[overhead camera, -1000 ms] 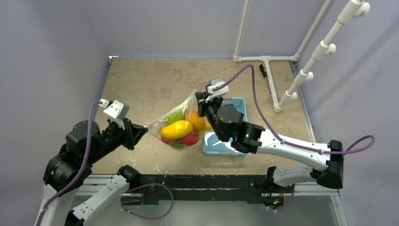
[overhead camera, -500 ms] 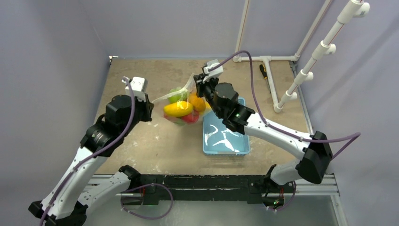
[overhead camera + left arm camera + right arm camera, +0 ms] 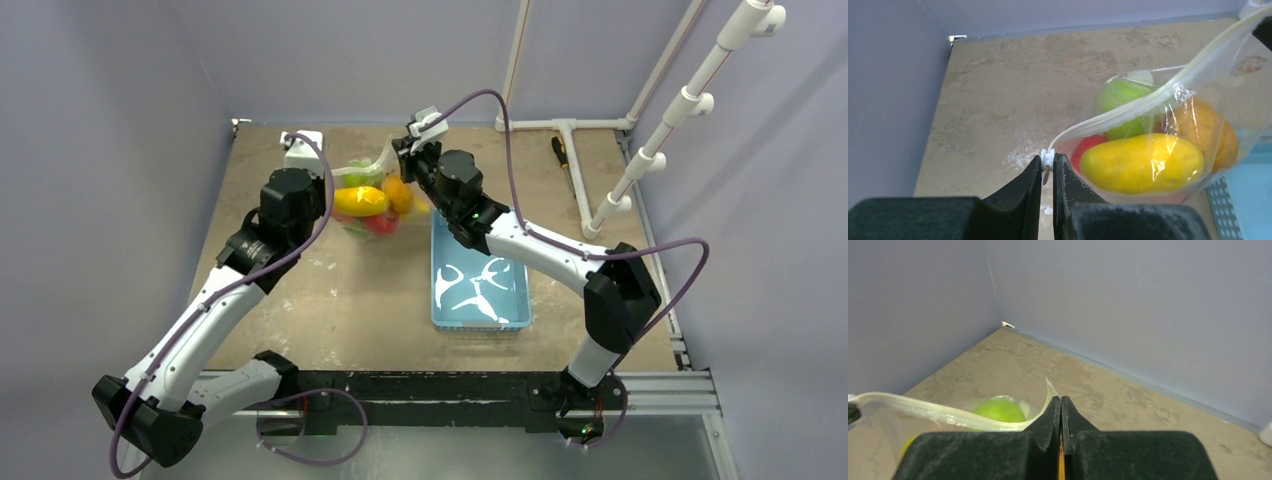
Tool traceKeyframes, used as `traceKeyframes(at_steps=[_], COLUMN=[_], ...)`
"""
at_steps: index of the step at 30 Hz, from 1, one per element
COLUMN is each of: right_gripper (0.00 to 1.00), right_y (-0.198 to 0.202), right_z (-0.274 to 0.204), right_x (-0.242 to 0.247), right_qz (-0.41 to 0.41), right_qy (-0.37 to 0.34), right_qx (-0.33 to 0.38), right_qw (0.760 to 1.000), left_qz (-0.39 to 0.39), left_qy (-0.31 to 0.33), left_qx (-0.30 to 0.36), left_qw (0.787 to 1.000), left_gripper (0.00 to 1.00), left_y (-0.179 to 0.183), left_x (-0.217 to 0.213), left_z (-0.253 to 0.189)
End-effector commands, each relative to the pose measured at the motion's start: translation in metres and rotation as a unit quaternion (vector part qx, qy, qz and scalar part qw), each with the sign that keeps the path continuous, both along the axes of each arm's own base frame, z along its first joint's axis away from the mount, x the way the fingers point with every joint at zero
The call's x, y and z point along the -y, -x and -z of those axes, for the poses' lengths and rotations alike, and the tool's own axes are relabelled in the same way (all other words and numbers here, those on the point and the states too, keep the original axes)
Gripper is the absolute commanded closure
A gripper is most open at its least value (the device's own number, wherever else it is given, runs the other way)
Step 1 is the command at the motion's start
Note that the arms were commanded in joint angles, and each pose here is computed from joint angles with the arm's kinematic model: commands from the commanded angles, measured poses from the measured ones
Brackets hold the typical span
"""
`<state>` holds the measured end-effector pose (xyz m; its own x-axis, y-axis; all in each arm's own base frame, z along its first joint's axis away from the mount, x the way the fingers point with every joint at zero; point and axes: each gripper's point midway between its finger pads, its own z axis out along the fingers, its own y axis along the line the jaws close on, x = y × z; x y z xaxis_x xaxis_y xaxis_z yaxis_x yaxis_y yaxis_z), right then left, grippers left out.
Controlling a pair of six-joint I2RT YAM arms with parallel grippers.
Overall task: Place the food in the zip-top bag and seal the zipper
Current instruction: Place the zipper food storage bag at the center of the board.
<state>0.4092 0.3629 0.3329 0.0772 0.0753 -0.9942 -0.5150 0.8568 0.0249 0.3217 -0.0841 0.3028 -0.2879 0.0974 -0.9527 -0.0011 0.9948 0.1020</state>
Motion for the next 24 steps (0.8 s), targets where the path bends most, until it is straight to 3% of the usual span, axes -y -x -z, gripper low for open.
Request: traceKeyframes(at_steps=[1, 11, 16, 20, 24], right_gripper=[1.00, 1.00, 0.99, 0.84, 0.69], right_y=[0.011, 0.057, 0.084, 0.100, 0.110], right_z=[-0.033, 0.060, 0.081, 0.077, 0.072], right_x=[-0.023, -0.040, -0.032, -0.017, 0.000], right_qz=[-0.067, -0.187, -0.219, -0.218, -0.204], right_qy=[-0.037, -0.024, -0.016, -0.025, -0.033], right_qx=[0.054, -0.032, -0.057, -0.059, -0.062], right_qw=[0.996, 0.982, 0.974, 0.974, 0.976], left_qz=[-0.041, 0.002, 0.012, 0.021, 0.041], left_qy=[0.000, 0.068, 0.108, 0.140, 0.175], left_qx=[0.042, -0.051, -0.082, -0.105, -0.120], left_qw=[0.998, 0.996, 0.991, 0.984, 0.976], left_gripper=[1.00, 1.00, 1.00, 1.00, 0.83], left_y=[-0.016, 0.025, 0.048, 0.063, 0.074], left_x=[-0.020, -0.007, -0.003, 0.002, 0.013], left_z=[-0.004, 0.081, 0.092, 0.099, 0.098])
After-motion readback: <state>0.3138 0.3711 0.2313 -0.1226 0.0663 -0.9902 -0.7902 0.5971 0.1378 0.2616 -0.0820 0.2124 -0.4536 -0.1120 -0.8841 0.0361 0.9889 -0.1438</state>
